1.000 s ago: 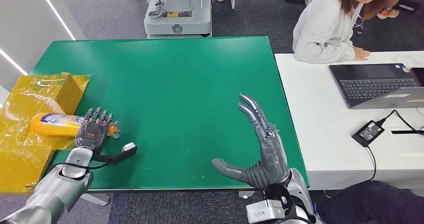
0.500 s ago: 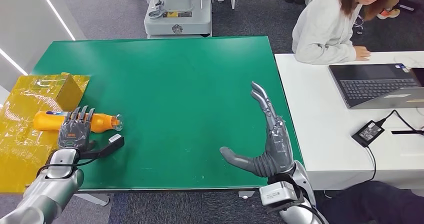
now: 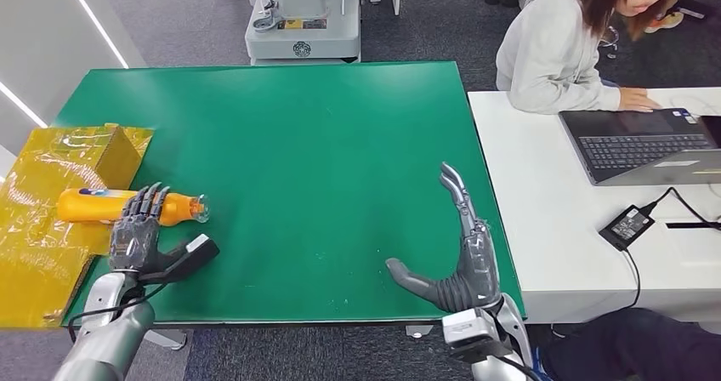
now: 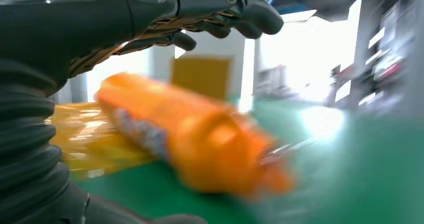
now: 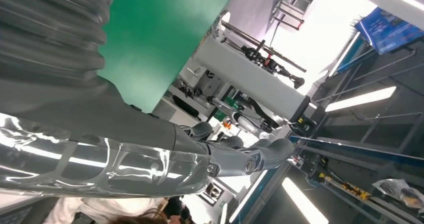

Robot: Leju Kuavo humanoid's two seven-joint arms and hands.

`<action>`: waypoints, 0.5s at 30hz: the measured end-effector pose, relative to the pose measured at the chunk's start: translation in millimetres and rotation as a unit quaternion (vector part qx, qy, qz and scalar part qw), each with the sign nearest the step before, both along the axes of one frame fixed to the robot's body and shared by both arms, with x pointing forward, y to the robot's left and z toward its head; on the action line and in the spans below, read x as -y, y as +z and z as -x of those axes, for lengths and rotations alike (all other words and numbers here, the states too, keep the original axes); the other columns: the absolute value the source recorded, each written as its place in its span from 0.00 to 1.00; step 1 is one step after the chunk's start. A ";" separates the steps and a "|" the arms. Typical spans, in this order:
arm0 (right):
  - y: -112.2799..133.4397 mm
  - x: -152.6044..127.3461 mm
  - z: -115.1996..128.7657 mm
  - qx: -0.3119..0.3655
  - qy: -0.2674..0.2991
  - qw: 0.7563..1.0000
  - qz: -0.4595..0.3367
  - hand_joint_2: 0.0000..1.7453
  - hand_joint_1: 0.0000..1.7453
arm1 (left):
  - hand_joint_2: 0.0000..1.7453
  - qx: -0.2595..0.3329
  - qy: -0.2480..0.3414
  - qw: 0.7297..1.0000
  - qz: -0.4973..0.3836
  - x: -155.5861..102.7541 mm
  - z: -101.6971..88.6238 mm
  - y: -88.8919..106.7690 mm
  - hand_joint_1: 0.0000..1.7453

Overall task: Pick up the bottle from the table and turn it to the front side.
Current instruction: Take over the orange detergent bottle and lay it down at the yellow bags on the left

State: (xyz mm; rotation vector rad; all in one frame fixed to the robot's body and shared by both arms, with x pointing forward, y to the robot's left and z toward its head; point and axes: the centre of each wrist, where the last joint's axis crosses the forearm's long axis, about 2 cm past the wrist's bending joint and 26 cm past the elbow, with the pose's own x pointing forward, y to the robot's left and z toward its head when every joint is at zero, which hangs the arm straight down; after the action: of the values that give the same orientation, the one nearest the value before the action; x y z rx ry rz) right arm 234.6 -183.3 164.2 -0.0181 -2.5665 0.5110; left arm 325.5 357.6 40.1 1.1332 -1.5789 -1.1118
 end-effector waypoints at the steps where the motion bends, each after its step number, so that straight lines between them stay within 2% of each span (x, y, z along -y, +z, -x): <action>1: -1.3 0.1 1.2 -0.003 -0.002 1.000 -0.003 1.00 0.00 | 1.00 0.031 -0.019 0.999 0.032 11.0 2.6 1.4 0.00; 5: -5.0 0.7 4.8 -0.013 -0.012 1.000 -0.020 1.00 0.00 | 1.00 0.138 0.005 0.978 0.154 46.5 18.8 14.7 0.00; 8: -7.2 1.0 6.4 -0.018 -0.024 0.999 -0.032 1.00 0.00 | 1.00 0.195 0.023 0.958 0.207 65.2 28.7 32.0 0.00; 15: -18.4 2.1 24.4 -0.033 -0.073 0.995 -0.059 1.00 0.00 | 1.00 0.340 0.018 0.898 0.279 95.5 51.7 98.7 0.00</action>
State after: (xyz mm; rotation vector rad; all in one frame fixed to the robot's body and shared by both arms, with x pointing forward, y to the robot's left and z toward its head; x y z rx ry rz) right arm 210.2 -185.5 145.8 -0.1443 -2.5039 0.2995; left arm 273.8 262.1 138.8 1.1908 -2.2036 -0.1620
